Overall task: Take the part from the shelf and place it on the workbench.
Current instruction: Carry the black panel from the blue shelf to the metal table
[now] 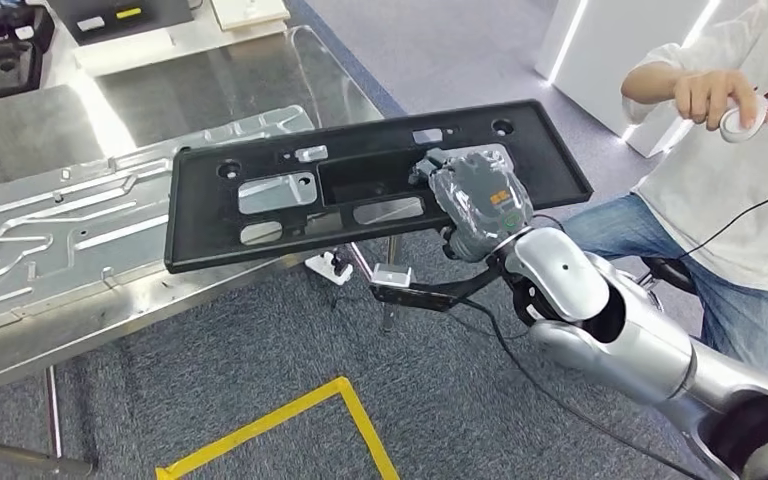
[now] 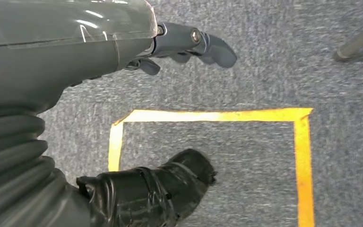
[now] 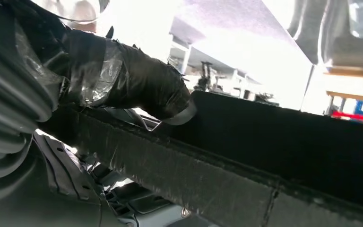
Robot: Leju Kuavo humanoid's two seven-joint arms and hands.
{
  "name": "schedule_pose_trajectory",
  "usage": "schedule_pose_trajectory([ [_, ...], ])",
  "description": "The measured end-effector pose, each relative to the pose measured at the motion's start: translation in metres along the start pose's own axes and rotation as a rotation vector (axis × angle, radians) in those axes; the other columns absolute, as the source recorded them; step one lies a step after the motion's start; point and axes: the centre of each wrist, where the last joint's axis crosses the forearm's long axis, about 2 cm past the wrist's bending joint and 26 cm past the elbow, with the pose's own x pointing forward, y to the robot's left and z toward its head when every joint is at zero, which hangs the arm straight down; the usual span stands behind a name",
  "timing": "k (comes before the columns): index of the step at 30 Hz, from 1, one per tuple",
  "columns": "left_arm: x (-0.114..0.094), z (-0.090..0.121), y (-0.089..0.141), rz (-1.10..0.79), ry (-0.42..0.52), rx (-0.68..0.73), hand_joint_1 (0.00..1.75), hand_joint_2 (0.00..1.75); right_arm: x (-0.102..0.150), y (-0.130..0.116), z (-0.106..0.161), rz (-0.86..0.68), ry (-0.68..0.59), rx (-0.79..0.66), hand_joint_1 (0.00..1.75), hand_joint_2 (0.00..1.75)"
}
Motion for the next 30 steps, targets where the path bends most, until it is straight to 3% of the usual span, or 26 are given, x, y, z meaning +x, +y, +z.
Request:
schedule_pose_trajectory([
  [30, -0.001, 0.0, 0.001, 0.008, 0.02, 0.007, 0.0, 1.75, -0.003, 0.015, 0.004, -0.066, 0.049, 0.007, 1.75, 1.75],
])
